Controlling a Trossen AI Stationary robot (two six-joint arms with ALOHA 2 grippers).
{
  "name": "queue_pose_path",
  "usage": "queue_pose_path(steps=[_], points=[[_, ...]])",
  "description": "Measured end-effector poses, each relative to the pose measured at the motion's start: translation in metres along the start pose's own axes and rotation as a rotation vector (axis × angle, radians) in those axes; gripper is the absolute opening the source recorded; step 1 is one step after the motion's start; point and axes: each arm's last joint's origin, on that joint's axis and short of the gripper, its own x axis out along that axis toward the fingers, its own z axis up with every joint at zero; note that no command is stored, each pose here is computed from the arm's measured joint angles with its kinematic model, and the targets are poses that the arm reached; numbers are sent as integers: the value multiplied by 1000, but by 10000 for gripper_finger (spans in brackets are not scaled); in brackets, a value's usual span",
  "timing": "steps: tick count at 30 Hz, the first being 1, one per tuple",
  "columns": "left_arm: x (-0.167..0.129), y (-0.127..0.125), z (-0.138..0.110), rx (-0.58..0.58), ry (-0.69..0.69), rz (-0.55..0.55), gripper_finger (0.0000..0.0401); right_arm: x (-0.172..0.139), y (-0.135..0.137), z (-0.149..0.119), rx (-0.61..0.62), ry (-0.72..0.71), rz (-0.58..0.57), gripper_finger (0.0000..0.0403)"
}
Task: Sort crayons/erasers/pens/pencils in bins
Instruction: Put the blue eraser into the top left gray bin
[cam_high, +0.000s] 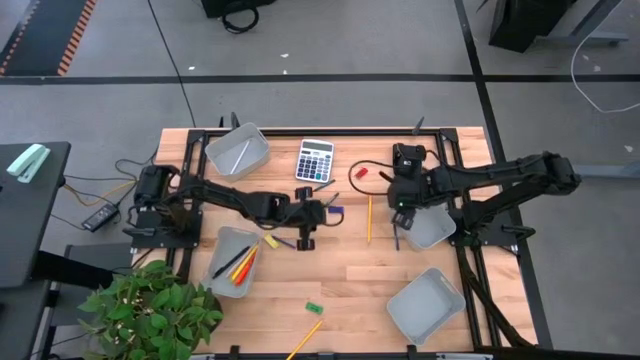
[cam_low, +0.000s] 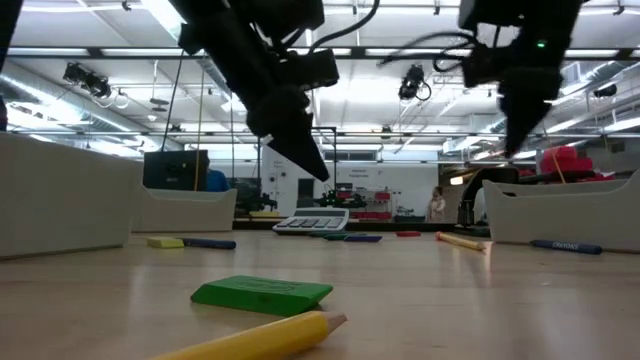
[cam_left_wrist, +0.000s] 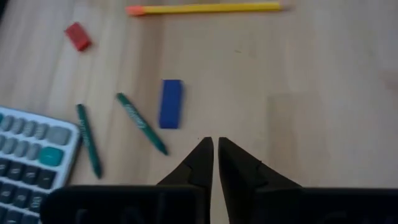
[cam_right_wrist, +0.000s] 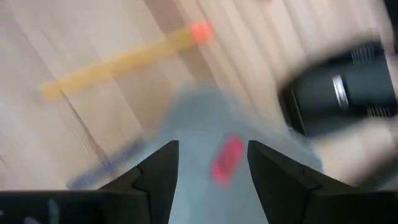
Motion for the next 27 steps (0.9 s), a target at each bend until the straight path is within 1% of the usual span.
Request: queue_pose_path(steps=[3,6,8,11,14,16,19,23,27], points=[[3,10,2,-14,-20,4,25,3,2,17,-59,-128,60,202],[5,20,5,-35,-63,-60,17,10,-1,31,-128,-192,72,202],[6,25,8,-49,-98,-117,13,19,-5,39,-157,-191,74,202],[12,29,9,-24,-141,-213,10,36,-9,49,-187,-157,111,202],[22,30,8,1,-177,-315,13,52,-8,57,-231,-123,135,202],[30,31,5,-2,-180,-353,18,57,-5,65,-270,-109,136,202],[39,37,0,-21,-160,-351,19,59,2,82,-314,-123,147,202],[42,47,-6,-60,-112,-338,8,62,13,101,-382,-152,161,202],[43,49,-9,-75,-111,-336,9,74,28,109,-499,-180,191,202]])
